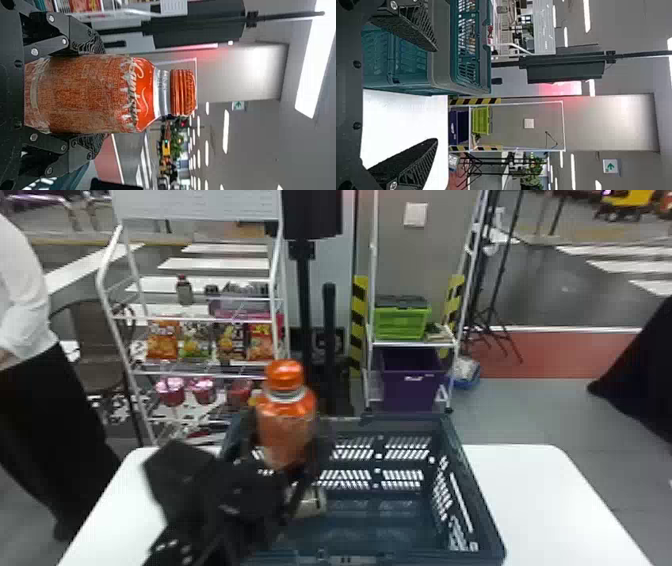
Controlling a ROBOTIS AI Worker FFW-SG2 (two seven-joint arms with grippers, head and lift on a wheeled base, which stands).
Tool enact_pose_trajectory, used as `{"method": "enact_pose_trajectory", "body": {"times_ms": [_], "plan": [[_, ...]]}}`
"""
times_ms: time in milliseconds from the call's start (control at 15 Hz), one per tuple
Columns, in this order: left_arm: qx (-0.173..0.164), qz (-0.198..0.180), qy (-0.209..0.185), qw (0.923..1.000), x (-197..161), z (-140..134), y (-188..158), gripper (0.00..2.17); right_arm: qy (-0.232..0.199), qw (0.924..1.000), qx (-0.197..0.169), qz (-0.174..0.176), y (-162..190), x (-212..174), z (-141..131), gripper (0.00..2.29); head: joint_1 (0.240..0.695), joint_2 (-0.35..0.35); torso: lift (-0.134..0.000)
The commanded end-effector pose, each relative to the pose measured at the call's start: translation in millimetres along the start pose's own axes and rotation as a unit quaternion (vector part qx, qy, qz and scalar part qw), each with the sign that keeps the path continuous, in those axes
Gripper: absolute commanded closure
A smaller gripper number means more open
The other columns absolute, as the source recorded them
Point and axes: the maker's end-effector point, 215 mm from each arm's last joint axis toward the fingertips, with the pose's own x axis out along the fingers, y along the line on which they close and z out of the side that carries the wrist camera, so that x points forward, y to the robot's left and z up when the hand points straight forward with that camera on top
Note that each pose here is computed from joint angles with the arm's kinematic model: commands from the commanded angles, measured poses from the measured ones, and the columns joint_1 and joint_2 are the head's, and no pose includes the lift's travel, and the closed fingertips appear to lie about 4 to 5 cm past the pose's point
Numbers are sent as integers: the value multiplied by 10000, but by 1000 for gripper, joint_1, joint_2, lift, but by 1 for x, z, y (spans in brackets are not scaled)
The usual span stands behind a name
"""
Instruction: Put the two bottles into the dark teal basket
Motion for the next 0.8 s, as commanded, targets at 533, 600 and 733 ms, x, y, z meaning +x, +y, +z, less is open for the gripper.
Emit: {"method": "enact_pose_trajectory", "body": {"times_ms": [533,600,733], "plan": [[-127,-1975,3500,9156,45,-168,-83,2010,-363,9948,-794,516,-33,-52,15,83,499,0,0],[-80,-2124,3762,9018,45,-178,-87,2013,-400,9943,-820,548,-34,-54,16,87,499,0,0],[-2,-2281,4179,8794,47,-198,-92,2013,-459,9941,-832,515,-36,-58,17,87,499,0,0]]}}
